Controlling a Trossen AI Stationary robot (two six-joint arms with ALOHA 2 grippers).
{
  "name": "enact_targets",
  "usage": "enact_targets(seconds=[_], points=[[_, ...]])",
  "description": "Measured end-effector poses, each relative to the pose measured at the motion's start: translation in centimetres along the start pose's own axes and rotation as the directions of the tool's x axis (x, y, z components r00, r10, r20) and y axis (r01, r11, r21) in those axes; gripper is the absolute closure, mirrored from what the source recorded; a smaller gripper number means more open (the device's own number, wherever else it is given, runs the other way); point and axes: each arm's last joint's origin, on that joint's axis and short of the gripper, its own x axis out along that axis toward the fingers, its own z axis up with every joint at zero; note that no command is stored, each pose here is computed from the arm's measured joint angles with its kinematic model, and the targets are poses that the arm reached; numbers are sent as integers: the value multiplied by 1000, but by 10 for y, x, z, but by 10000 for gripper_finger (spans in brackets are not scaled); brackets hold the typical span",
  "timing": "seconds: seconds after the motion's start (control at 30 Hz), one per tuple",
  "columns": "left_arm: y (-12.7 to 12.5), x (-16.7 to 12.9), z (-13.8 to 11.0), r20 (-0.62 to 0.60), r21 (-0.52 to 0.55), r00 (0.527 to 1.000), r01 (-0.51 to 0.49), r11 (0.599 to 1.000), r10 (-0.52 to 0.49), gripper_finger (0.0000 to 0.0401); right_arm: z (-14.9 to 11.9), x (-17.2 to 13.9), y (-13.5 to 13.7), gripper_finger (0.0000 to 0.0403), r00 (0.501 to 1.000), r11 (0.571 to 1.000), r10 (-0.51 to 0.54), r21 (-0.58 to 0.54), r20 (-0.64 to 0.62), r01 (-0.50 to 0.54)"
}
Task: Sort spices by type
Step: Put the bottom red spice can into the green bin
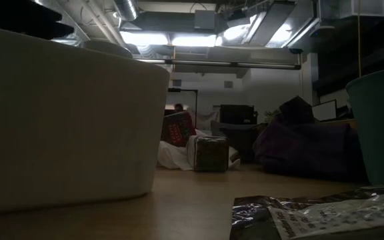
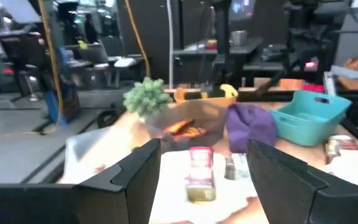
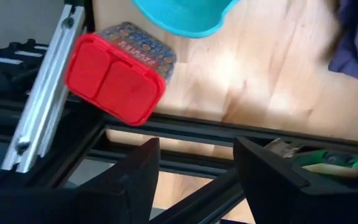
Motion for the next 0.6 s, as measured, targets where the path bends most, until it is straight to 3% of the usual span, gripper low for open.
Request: enact_targets(seconds=[0.6], points=[[-21, 27, -59, -16, -13, 1000, 0, 1000, -1, 177, 1, 0, 1, 198, 1000, 992, 11, -123, -3, -12]])
